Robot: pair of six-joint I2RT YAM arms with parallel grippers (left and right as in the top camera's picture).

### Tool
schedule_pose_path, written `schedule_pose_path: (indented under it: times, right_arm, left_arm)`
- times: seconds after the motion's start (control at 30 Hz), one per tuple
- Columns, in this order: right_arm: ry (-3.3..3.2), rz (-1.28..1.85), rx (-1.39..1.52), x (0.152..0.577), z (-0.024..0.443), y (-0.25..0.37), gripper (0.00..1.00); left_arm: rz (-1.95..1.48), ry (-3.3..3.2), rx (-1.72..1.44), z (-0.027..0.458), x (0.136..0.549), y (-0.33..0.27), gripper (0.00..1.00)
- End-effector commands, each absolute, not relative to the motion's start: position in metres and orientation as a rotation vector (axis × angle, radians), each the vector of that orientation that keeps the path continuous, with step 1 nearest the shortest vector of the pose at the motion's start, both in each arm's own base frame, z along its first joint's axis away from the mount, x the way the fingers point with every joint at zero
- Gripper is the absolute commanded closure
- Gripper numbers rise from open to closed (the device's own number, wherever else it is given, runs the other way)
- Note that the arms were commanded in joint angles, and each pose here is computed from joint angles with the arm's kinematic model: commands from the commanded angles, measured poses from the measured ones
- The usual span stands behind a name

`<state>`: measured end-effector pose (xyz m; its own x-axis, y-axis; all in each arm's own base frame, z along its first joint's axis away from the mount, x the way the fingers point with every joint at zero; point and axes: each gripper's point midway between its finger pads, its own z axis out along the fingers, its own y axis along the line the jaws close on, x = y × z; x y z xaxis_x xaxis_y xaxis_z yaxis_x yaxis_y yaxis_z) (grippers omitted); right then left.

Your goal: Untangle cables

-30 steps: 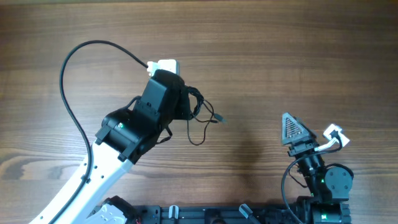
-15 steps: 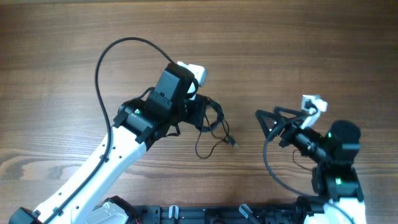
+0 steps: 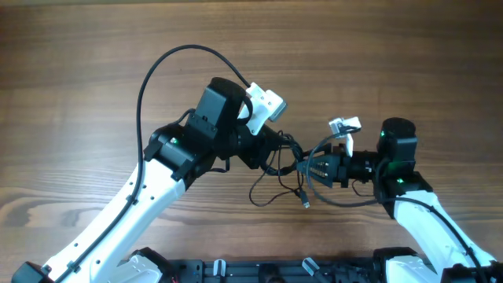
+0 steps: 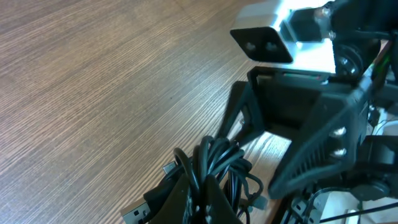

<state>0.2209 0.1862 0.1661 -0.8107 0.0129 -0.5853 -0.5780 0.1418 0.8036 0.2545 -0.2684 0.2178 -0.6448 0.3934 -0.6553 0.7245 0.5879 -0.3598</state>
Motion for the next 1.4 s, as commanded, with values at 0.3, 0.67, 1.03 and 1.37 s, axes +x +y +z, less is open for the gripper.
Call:
schedule_pose_path:
  times: [0.3,0.67,1.03,1.37]
  right_arm:
    - [1.984,1.69,-0.533,0.227,0.168,0.194,0.96]
    - [1.992,1.624,-0.507,0.235,0.164,0.192,0.53]
    - [2.025,1.534,-0.411,0.252,0.16,0.188,0.07]
    - [2.281,1.329,-0.032,0.271,0.111,0.165,0.0]
  left_arm:
    - [-0.552,2.4,0.022,0.219,0.321,-0.215,0.96]
    - [-0.591,2.391,-0.371,0.218,0.336,-0.188,0.96]
    - [-0.691,2.539,0.175,0.196,0.304,-0.223,0.82]
    - [-0.442,3.11,0.016,0.085,0.214,-0.22,0.39]
